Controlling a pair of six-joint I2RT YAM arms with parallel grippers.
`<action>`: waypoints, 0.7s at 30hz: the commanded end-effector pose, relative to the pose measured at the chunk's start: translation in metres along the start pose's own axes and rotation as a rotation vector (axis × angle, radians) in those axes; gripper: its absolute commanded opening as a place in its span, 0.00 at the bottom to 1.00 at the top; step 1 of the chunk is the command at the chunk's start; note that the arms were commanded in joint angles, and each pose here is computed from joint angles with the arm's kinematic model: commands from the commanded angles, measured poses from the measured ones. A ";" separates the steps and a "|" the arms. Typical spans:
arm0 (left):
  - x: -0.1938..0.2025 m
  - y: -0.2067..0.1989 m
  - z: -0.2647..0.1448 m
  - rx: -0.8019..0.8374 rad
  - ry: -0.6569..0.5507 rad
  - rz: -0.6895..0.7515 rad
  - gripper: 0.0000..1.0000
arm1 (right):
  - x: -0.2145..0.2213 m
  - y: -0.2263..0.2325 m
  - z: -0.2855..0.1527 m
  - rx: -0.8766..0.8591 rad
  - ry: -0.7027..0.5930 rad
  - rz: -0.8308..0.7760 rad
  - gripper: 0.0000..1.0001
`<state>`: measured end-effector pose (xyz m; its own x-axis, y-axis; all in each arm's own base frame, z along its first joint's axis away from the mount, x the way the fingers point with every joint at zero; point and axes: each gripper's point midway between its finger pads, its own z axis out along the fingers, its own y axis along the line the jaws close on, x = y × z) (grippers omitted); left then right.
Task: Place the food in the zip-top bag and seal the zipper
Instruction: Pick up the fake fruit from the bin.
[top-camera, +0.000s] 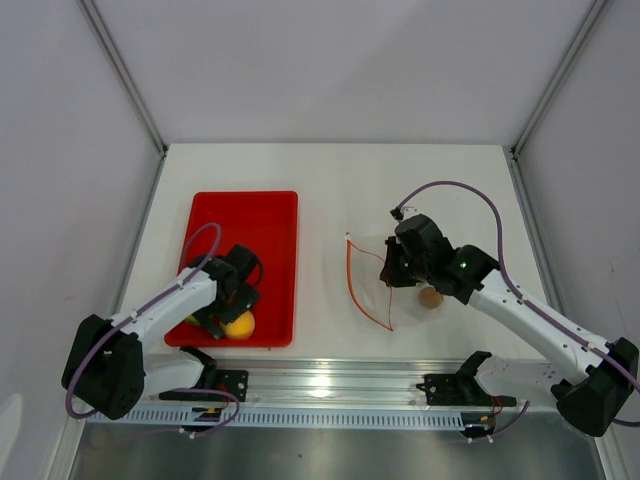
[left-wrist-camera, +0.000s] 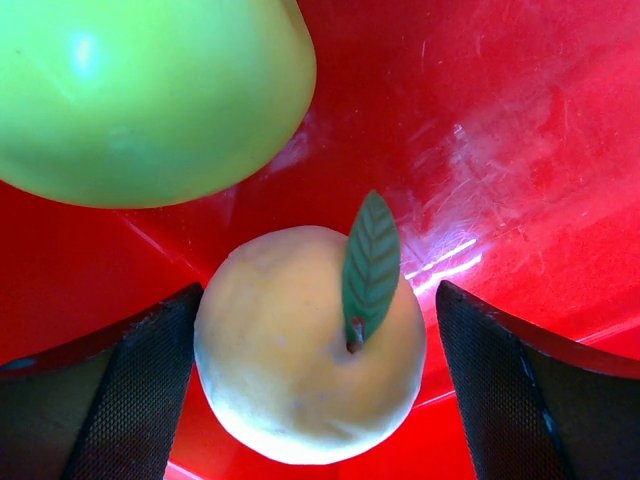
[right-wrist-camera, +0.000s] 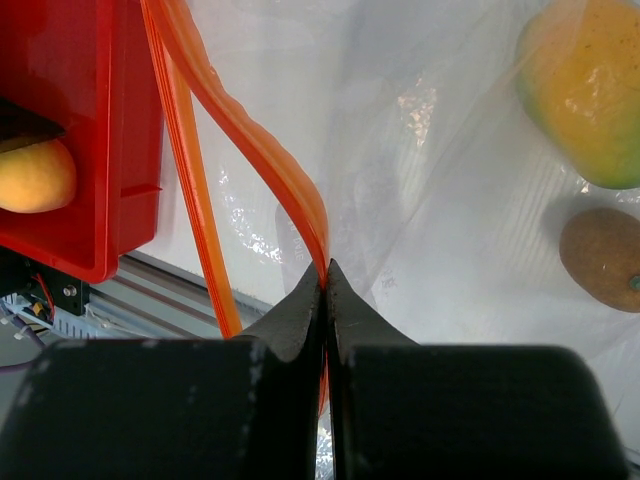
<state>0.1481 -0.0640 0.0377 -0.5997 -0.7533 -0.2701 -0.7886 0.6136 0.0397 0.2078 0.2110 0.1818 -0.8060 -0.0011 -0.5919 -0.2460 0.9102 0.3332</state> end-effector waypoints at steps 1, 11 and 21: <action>0.002 0.000 0.002 0.003 0.018 0.007 0.96 | -0.005 0.001 -0.002 -0.003 -0.027 -0.013 0.00; -0.003 -0.008 -0.005 0.064 -0.001 0.017 0.71 | -0.006 0.001 -0.002 -0.001 -0.027 -0.013 0.00; -0.023 -0.040 -0.052 0.309 -0.069 0.061 0.13 | -0.008 0.004 -0.001 -0.008 -0.033 -0.009 0.00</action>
<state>0.1626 -0.0737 0.0627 -0.6246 -0.7236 -0.2937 -0.7321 0.6735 -0.1023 0.2080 0.2111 0.1820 -0.8052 -0.0004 -0.5930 -0.2462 0.9100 0.3337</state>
